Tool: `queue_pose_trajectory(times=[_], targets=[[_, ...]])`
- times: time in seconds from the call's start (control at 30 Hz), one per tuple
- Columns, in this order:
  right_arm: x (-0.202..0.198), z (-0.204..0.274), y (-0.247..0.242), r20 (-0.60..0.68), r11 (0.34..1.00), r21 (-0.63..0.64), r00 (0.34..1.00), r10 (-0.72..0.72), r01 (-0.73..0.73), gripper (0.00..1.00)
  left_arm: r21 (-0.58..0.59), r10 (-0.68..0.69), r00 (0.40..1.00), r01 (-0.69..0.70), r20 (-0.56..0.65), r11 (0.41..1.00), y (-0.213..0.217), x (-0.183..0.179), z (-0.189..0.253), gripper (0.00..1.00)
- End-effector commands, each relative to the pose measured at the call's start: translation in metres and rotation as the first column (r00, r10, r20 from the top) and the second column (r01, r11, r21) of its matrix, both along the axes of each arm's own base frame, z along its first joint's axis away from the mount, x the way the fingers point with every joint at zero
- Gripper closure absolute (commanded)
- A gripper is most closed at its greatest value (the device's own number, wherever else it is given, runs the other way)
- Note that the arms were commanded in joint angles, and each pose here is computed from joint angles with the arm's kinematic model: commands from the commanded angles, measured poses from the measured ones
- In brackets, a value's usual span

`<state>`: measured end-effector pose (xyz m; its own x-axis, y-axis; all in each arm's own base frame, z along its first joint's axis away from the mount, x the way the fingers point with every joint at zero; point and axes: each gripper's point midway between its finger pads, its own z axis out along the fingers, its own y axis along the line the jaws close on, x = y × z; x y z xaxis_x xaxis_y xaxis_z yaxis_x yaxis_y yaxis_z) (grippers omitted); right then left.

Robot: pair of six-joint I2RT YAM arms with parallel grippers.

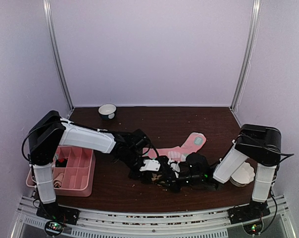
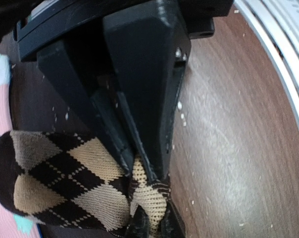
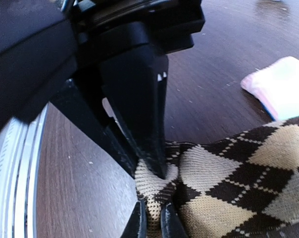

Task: Roll the socks
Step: Roll the sock.

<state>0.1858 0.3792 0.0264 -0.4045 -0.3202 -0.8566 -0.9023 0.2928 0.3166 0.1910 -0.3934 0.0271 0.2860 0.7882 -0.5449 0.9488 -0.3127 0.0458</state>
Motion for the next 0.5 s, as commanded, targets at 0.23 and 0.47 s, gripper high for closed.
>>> queue_pose_trajectory(times=[0.23,0.47], targets=[[0.003,-0.016,-0.070,0.115,0.964,-0.175,0.977,-0.182,0.200,0.65,0.267,0.169,0.948,-0.095,-0.269,0.959,0.045,-0.022,-0.026,1.00],[0.023,0.025,-0.093,0.268,0.924,-0.099,0.904,-0.332,0.369,0.57,0.375,0.249,0.899,-0.105,-0.361,0.921,0.066,-0.043,-0.031,1.00]])
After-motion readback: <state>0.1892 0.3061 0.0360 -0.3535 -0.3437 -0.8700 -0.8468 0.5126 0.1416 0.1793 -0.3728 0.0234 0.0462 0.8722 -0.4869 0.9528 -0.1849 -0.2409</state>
